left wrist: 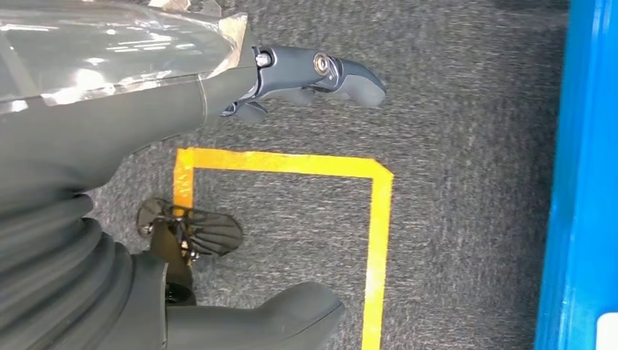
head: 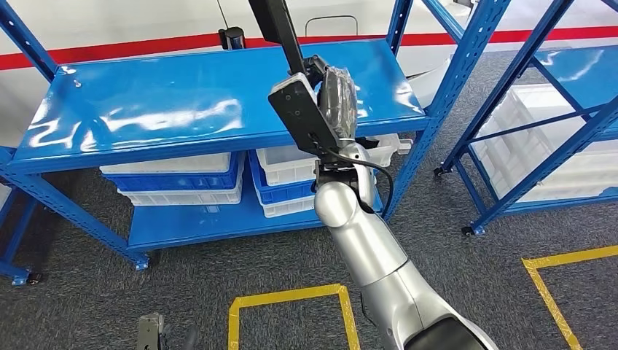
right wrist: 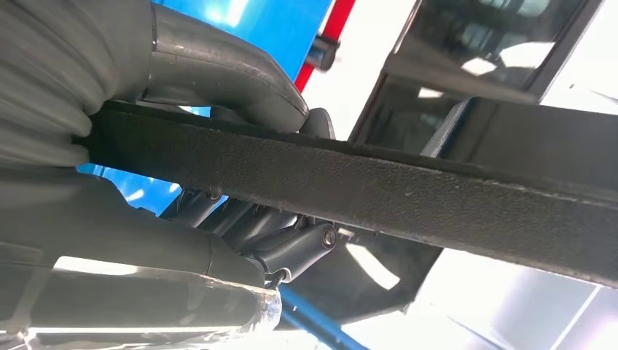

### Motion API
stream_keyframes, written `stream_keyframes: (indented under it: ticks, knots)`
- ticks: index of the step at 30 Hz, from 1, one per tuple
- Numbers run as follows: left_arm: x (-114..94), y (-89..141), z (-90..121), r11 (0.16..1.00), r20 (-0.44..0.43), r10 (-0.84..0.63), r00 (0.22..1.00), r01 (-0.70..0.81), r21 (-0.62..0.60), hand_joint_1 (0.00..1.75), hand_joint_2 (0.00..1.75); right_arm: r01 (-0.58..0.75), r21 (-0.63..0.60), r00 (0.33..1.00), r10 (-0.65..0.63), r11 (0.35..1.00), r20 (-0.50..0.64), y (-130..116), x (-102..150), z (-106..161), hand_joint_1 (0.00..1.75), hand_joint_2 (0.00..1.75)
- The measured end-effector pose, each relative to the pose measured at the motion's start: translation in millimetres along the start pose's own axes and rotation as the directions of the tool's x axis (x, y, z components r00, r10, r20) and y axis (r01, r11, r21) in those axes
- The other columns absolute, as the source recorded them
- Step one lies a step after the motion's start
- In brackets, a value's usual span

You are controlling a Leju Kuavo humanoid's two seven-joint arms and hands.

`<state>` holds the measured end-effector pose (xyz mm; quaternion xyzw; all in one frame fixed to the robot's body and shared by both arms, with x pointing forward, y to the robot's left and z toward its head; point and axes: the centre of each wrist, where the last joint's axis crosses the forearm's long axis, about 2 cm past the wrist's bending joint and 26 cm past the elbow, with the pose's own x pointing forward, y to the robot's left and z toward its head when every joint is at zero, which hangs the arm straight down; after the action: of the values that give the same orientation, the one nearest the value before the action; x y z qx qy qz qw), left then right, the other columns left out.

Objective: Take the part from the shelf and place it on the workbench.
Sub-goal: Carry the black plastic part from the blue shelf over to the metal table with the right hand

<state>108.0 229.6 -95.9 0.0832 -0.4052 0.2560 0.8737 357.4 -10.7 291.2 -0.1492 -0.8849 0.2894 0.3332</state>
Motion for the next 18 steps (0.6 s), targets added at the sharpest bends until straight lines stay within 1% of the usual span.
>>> stream_keyframes:
  ticks: [5, 10, 18]
  knots:
    - [-4.5, 4.2, 3.0, 1.000, -0.009, 0.021, 1.000, -0.021, 0.022, 0.00, 1.75, 0.007, 0.011, 0.999, -0.007, 1.000, 0.042, -0.3, 8.9, -8.5, 1.75, 1.75]
    - [-9.9, 10.5, 6.5, 0.999, -0.021, 0.021, 1.000, -0.020, 0.037, 0.00, 1.75, 0.007, 0.018, 0.999, -0.008, 1.000, 0.042, 2.1, 7.9, -7.7, 1.75, 1.75]
    - [-8.5, 12.8, 4.9, 0.999, -0.017, 0.019, 1.000, -0.018, 0.041, 0.00, 1.75, -0.006, 0.026, 0.999, 0.005, 1.000, 0.037, 3.7, 5.1, -7.0, 1.75, 1.75]
